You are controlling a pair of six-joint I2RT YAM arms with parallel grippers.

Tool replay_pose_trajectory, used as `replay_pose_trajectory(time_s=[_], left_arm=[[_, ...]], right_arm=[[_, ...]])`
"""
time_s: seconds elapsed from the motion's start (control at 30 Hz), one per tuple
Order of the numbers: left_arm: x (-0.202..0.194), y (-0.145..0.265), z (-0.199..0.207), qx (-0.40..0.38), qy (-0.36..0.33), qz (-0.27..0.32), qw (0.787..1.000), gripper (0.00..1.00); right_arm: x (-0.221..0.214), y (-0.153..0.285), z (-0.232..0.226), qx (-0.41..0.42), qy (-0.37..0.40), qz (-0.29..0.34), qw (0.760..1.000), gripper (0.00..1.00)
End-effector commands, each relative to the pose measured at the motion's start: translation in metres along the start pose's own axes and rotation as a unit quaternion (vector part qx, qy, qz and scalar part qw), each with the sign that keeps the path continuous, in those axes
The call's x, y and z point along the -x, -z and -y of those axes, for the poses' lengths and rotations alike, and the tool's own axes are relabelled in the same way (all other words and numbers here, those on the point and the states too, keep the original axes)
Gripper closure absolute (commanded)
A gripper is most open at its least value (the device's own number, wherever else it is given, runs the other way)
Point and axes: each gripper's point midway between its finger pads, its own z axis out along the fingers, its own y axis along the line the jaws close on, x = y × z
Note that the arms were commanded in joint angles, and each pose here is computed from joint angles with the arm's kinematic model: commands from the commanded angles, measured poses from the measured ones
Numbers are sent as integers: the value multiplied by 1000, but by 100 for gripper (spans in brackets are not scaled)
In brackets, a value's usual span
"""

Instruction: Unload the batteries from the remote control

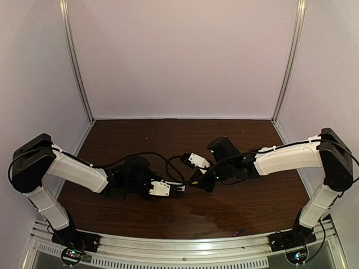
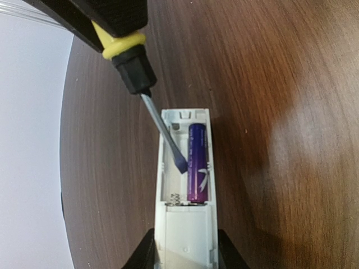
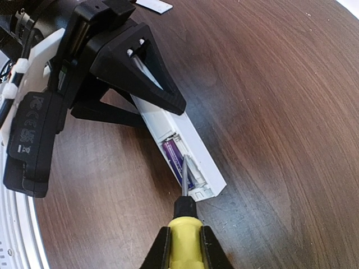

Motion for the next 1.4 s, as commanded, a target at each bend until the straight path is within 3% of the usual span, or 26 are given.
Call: replay_pose_trajectory(time_s=[0.0,1.37], left_arm=[[7,-3,5,-9,-12,11,1000,100],[39,27,-9,7,-3,85,996,100]], right_arm=[[-9,-7,3,4,-3,-19,1000,100],[-27,13,-19,80,-23,-49,995,100]])
